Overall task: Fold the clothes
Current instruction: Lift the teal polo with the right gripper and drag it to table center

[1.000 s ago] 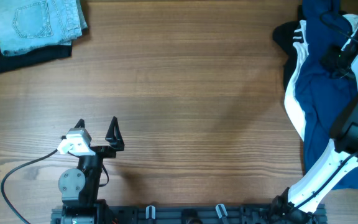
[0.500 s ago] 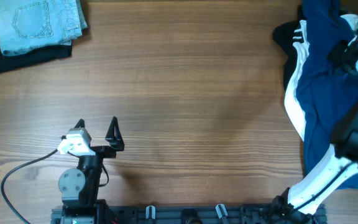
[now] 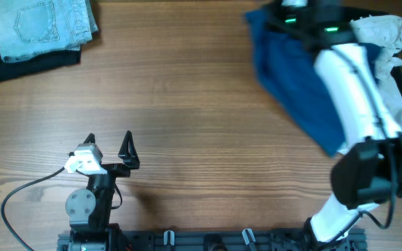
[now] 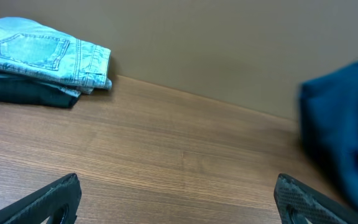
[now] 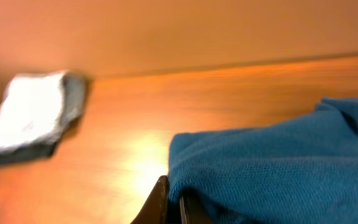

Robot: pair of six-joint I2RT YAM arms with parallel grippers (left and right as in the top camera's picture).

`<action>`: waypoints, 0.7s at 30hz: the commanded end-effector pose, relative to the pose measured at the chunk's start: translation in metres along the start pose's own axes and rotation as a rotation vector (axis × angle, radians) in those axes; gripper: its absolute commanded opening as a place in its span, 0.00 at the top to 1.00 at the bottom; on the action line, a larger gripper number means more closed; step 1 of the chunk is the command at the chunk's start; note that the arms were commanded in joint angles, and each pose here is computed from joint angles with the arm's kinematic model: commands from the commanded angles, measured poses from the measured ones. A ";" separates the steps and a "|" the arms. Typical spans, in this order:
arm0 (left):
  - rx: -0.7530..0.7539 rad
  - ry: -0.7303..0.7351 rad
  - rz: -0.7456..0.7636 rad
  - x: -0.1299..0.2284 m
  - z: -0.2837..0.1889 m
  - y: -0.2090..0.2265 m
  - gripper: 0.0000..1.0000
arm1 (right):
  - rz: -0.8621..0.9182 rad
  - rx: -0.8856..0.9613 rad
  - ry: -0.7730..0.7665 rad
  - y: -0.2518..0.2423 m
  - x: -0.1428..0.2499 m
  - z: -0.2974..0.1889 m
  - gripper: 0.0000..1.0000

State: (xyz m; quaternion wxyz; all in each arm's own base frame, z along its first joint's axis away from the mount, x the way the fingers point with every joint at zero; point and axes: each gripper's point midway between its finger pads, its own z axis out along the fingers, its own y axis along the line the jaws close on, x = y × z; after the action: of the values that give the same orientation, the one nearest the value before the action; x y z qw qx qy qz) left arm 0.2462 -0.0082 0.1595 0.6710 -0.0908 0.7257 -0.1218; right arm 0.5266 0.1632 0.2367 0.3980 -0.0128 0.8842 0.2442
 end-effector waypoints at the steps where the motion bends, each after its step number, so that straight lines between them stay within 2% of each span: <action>1: -0.021 -0.003 -0.010 0.001 0.000 0.005 0.00 | -0.007 -0.153 0.160 0.081 0.069 0.054 0.96; 3: -0.021 -0.004 -0.010 0.001 0.000 0.005 0.00 | -0.038 -0.193 0.245 0.113 0.112 0.074 0.94; 4: -0.021 -0.004 -0.010 0.001 0.000 0.005 0.00 | -0.052 -0.203 0.272 0.122 0.125 0.080 0.81; 5: -0.021 -0.003 -0.010 0.001 0.000 0.005 0.00 | -0.086 -0.224 0.312 0.138 0.147 0.085 0.54; 7: -0.021 -0.003 -0.010 0.001 0.000 0.005 0.00 | -0.151 -0.263 0.332 0.158 0.162 0.084 0.63; 8: -0.021 -0.003 -0.010 0.001 0.000 0.005 0.00 | -0.193 -0.278 0.321 0.167 0.162 0.080 0.63; 11: -0.021 -0.003 -0.010 0.001 0.000 0.005 0.00 | -0.278 -0.110 0.201 0.152 0.106 0.055 0.41; 12: -0.021 -0.003 -0.010 0.001 0.000 0.005 0.00 | -0.258 0.037 0.131 0.123 0.062 0.025 0.27; 15: -0.021 -0.003 -0.010 0.001 0.000 0.005 0.00 | -0.179 0.198 0.127 0.061 0.023 -0.034 0.15; 18: -0.021 -0.004 -0.010 0.001 0.000 0.005 0.00 | -0.058 0.164 0.312 0.027 0.050 -0.064 0.14; 20: -0.021 -0.004 -0.010 0.001 0.000 0.005 0.00 | 0.024 0.149 0.450 0.012 0.081 -0.071 0.09; 21: -0.021 -0.004 -0.010 0.001 0.000 0.005 0.00 | 0.035 0.160 0.472 0.006 0.088 -0.070 0.08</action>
State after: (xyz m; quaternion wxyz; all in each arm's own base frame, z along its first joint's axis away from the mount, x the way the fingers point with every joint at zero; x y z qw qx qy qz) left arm 0.2462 -0.0082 0.1595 0.6710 -0.0908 0.7257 -0.1218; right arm 0.4340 0.1338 0.2505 0.2475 -0.0051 0.9596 0.1340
